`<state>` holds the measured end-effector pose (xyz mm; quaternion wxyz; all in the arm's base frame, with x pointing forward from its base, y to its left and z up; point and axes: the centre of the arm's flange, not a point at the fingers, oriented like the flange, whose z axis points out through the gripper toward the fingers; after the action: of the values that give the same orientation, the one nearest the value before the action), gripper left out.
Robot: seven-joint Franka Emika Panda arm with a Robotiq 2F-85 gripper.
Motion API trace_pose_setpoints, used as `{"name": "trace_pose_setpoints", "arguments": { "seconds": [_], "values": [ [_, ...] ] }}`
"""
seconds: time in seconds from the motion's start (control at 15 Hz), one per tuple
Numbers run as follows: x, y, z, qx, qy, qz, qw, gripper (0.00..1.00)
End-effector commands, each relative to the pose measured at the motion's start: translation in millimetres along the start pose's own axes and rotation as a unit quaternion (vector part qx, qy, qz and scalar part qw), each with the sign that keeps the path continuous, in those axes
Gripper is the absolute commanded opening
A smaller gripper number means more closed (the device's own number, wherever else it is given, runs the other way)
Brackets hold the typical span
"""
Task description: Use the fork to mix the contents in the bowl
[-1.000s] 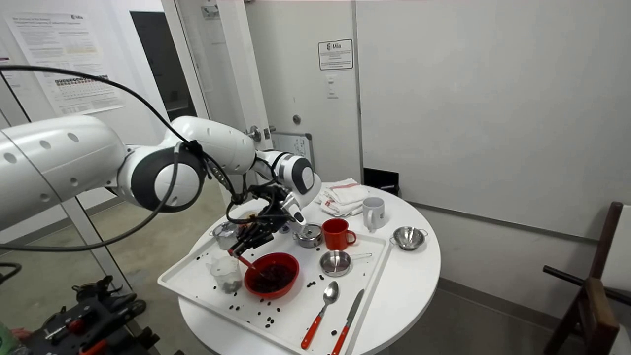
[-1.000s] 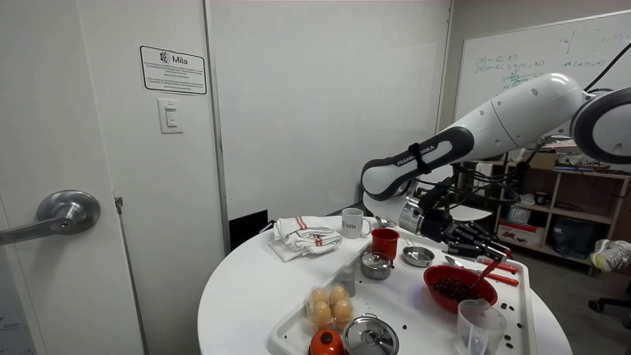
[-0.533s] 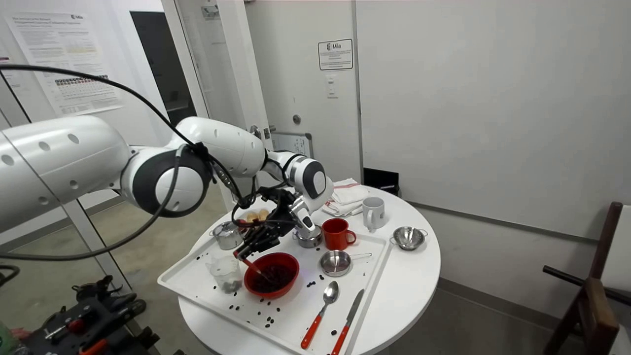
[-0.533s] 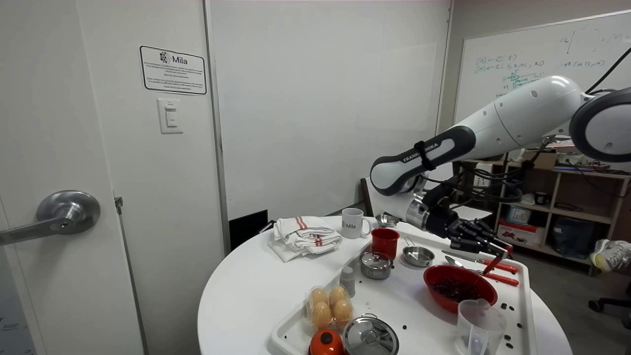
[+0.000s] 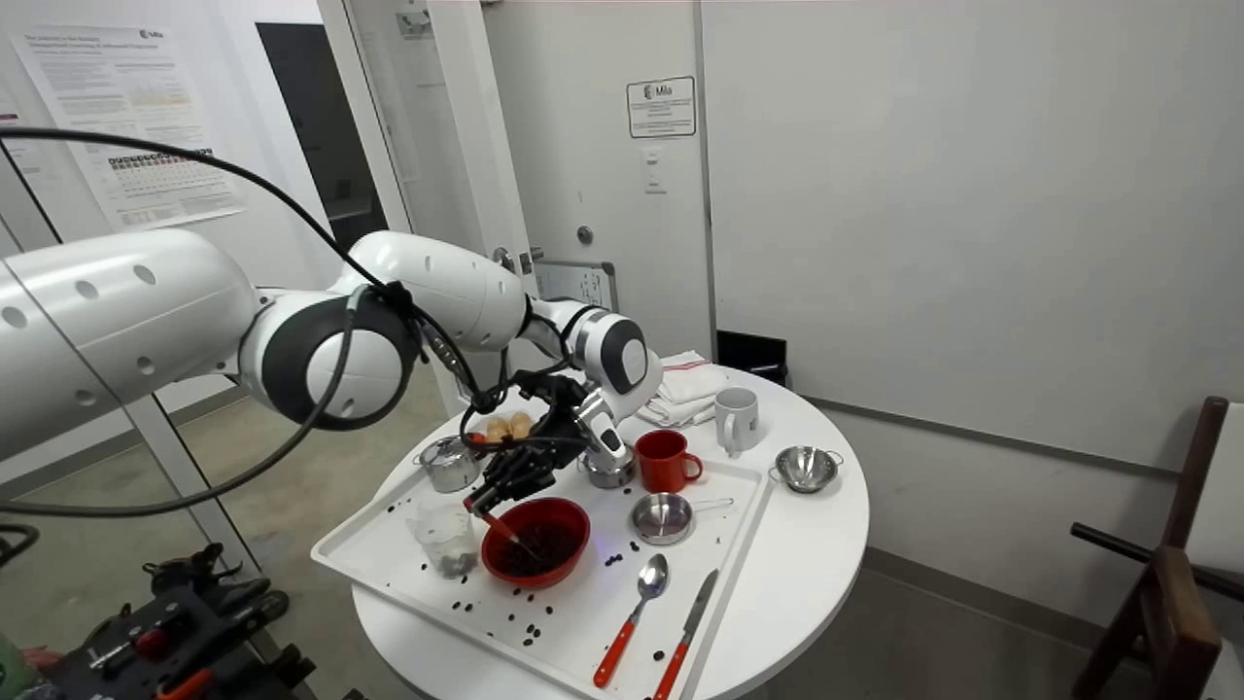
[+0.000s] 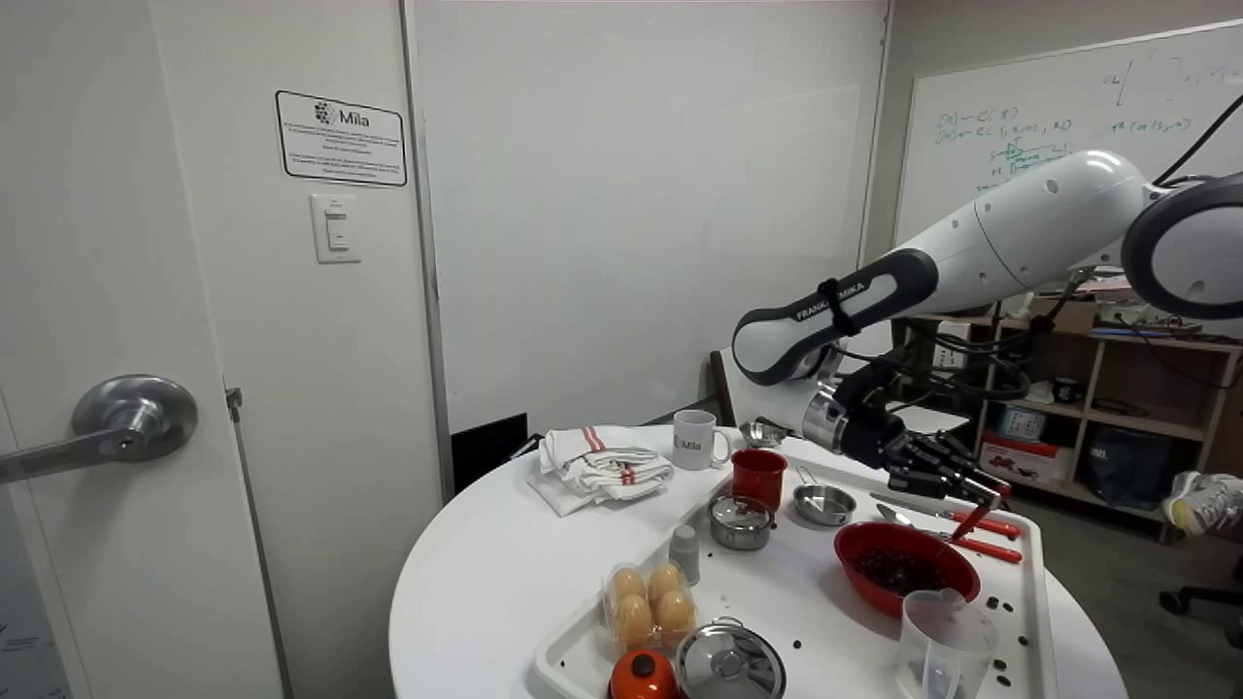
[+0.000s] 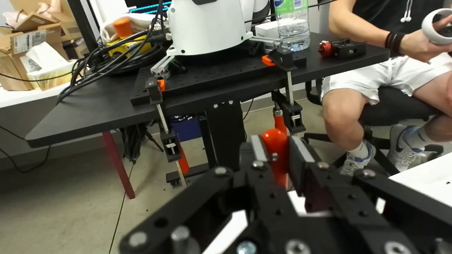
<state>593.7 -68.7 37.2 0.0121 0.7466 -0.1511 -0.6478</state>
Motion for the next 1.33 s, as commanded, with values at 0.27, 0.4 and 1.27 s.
{"name": "trace_pose_setpoints", "arguments": {
  "seconds": [0.27, 0.4, 1.27],
  "values": [
    [14, -50, -69, -0.04, 0.014, 0.002, 0.9991, 0.07],
    [10, -59, -70, -0.039, 0.01, 0.007, 0.9992, 0.08],
    [20, -36, 58, -0.049, -0.024, 0.015, 0.9984, 0.08]
  ]
}}
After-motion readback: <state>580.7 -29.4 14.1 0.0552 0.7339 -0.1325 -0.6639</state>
